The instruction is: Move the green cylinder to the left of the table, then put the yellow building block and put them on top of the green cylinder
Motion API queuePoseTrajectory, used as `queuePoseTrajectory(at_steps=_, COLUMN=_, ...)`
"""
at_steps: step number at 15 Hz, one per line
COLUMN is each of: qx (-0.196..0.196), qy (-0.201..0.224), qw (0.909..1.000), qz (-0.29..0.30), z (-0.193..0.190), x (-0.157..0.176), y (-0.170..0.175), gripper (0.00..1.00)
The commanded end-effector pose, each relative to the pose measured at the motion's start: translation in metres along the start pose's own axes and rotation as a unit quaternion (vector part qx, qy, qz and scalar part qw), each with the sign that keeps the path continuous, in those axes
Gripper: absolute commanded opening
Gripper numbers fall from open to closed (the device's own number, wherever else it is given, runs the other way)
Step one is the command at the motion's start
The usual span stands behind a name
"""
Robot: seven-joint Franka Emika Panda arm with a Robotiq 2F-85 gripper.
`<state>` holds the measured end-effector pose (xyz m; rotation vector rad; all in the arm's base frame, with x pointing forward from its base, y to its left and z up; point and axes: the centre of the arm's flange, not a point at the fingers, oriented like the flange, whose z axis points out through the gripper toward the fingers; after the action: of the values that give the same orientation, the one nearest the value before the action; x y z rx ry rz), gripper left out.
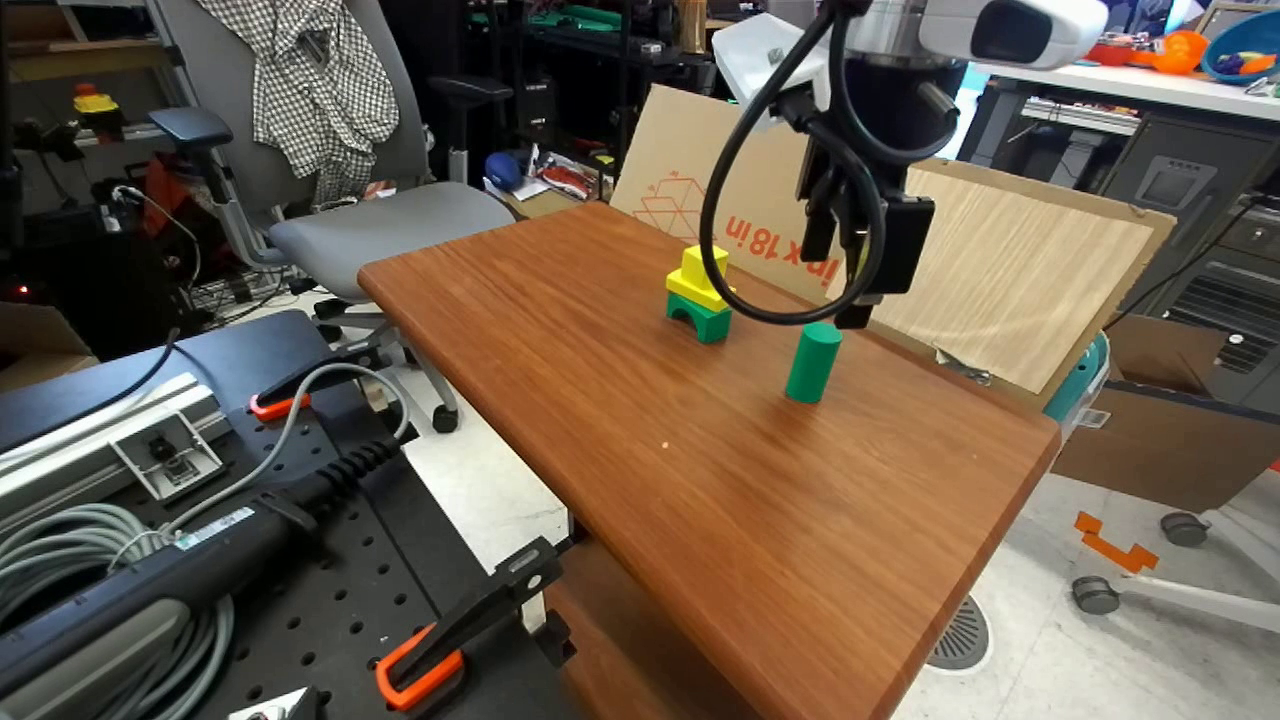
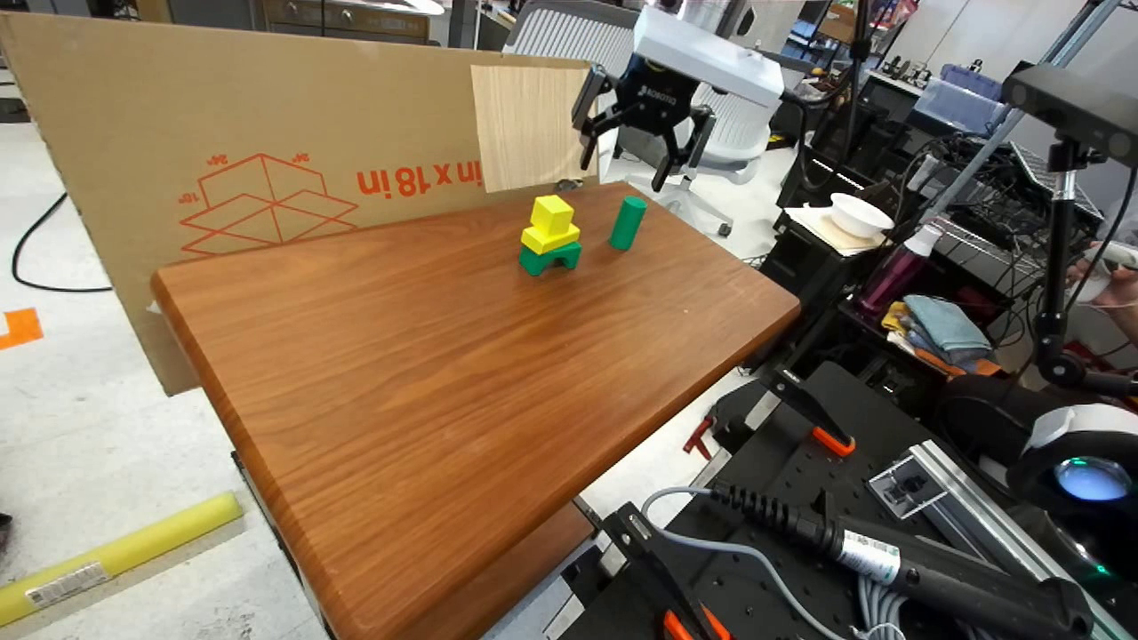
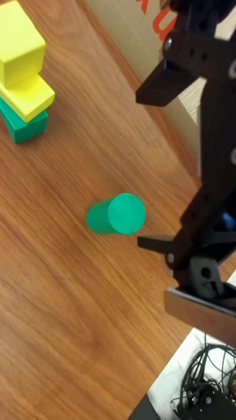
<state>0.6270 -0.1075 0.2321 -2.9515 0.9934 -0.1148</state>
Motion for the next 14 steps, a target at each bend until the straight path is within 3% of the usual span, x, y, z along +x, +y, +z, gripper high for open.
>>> queuePoseTrajectory(at_steps=1, qx=-0.008, qy=-0.013, qw=0.9999, qz=0.008, z=-0.001, x=0.015, y=-0.003, gripper=1.00)
queuePoseTrajectory(at_steps=14, qx=-0.052, qy=-0.040, qw=0.9978, qz=0.003, z=0.016, x=0.005, y=-0.001, gripper=1.00)
